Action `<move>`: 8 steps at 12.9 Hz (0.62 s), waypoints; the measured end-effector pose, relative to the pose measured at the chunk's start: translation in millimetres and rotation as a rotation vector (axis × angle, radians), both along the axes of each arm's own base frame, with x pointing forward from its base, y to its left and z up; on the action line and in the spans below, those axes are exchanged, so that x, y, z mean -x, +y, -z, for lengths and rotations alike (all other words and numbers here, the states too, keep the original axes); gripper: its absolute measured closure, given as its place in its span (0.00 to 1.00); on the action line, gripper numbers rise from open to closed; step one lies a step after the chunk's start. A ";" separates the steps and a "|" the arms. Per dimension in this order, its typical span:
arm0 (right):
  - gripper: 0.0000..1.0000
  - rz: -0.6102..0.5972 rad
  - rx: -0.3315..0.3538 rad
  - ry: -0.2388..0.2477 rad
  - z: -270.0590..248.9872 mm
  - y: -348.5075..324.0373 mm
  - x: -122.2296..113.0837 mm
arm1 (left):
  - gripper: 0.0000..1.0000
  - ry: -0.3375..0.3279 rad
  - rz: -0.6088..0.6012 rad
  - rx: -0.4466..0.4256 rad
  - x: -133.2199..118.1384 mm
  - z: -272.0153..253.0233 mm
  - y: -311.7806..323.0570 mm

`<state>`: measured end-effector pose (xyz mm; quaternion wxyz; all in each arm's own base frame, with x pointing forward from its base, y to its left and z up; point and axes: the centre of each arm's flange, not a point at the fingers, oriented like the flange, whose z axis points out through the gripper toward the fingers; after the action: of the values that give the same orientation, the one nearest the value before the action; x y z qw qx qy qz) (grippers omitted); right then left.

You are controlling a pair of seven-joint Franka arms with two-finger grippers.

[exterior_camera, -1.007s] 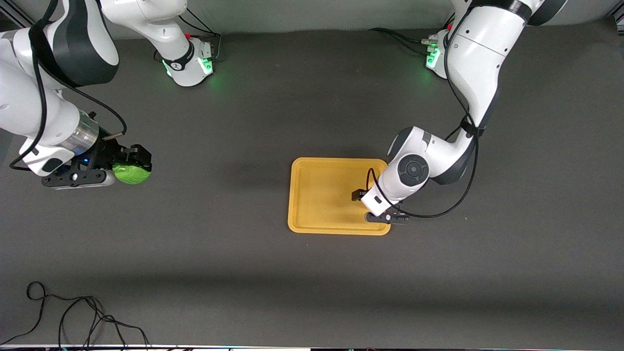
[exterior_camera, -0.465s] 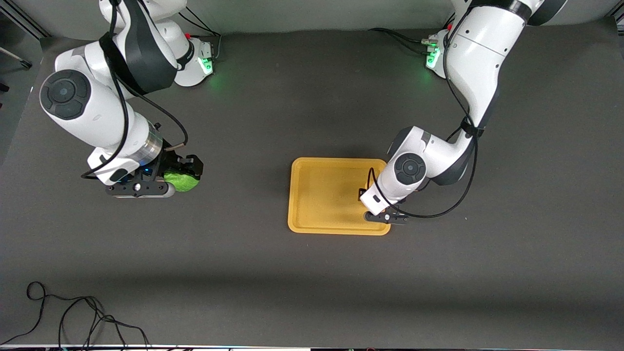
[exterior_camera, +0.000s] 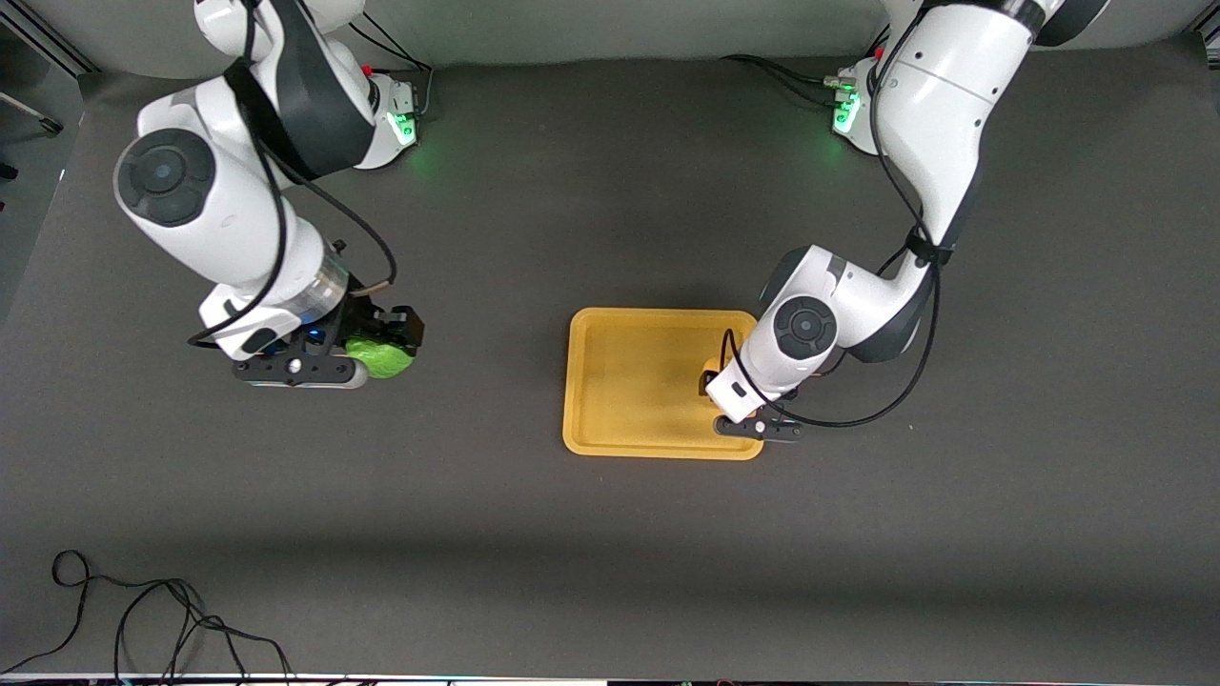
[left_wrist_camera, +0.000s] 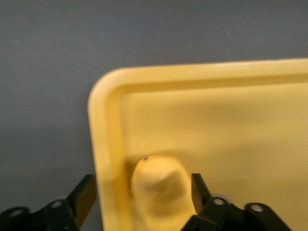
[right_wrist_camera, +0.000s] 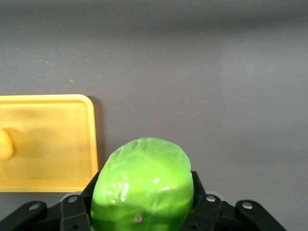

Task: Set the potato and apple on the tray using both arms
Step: 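Open the left gripper and withdraw while the right gripper carries the apple over the tray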

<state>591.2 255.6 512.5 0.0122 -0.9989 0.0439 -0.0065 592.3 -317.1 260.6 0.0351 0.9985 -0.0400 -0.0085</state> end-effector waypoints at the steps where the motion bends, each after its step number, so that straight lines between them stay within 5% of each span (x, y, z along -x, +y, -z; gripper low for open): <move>1: 0.27 0.011 -0.002 -0.003 1.1 15.6 0.7 | 0.00 -0.005 -0.009 -0.016 -4.5 -33.3 9.8; 5: 0.27 0.079 -0.012 -0.008 12.1 95.2 12.4 | 0.00 -0.007 -0.029 -0.091 2.0 -187.7 92.8; 8: 0.28 0.164 -0.018 -0.007 29.2 170.6 34.1 | 0.00 -0.019 0.018 -0.111 9.8 -248.9 172.6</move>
<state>557.2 426.2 483.3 0.0206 -0.9918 0.1258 -0.0108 582.6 -144.5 509.5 -0.0208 0.9986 -0.0486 -0.0015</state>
